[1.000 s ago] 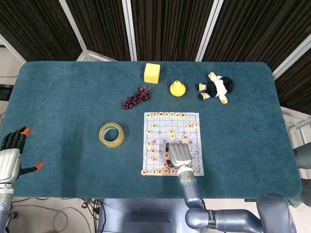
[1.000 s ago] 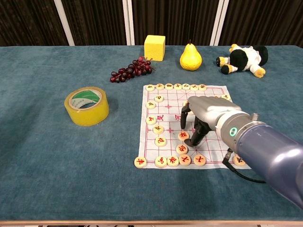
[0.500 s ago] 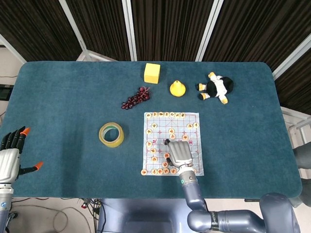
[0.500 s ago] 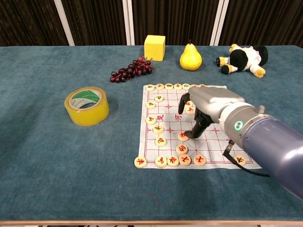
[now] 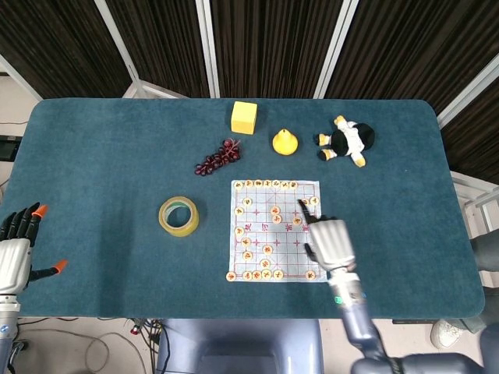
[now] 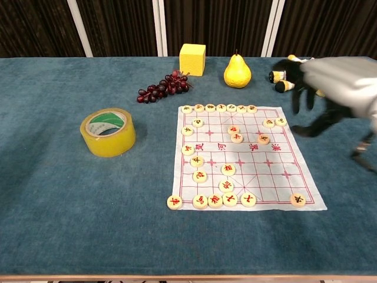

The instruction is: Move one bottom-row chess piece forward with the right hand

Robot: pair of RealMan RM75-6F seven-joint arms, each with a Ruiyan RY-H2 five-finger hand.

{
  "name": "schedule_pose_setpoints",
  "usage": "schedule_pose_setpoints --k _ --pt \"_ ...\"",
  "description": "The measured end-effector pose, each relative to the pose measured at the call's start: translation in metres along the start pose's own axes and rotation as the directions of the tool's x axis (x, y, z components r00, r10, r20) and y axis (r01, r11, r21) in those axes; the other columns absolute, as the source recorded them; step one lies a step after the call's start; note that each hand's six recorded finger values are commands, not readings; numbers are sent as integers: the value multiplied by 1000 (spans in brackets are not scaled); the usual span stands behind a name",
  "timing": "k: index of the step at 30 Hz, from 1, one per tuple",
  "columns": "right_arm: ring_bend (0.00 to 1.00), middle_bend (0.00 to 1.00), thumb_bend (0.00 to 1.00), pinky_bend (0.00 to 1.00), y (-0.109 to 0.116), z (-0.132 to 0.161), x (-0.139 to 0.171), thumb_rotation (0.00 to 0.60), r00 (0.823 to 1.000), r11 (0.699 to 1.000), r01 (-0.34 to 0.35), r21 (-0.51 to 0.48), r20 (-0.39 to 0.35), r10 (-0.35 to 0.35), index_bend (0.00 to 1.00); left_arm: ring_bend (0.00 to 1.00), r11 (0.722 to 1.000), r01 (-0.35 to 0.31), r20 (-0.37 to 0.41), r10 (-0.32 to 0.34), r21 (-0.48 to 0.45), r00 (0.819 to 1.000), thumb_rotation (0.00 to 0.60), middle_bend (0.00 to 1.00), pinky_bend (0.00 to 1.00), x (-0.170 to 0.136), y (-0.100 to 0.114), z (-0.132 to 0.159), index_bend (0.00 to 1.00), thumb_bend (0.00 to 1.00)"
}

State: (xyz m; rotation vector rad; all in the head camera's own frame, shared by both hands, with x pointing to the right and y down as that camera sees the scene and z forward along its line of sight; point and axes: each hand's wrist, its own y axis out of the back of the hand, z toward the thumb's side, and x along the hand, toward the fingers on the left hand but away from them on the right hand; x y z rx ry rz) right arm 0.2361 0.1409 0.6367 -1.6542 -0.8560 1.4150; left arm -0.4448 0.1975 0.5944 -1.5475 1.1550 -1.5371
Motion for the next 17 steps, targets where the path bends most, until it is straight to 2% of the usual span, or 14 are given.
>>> schedule_pose_setpoints --k 2,5,8,12,17 --pt "61 104 367 49 6 -22 12 600 1000 1000 10 -2 26 -10 0 0 1000 -3 -1 3 3 1000 600 0 0 0 1 0 0 0" --pt "6 38 368 5 14 -58 36 600 997 1000 25 -15 72 -24 0 0 1000 -4 3 4 11 1000 600 0 0 -1 2 0 0 0" --pt "0 27 368 0 21 -92 66 600 991 999 46 -27 123 -43 0 0 1000 0 8 0 17 1000 600 0 0 -2 2 1 0 0" --pt "0 17 368 0 24 -120 93 600 984 996 85 -37 158 -78 0 0 1000 4 8 -4 16 1000 600 0 0 -3 1 1 0 0" --pt "0 5 369 0 27 -150 112 600 976 990 143 -17 169 -138 0 0 1000 7 13 -7 11 1000 600 0 0 -3 2 2 0 0"
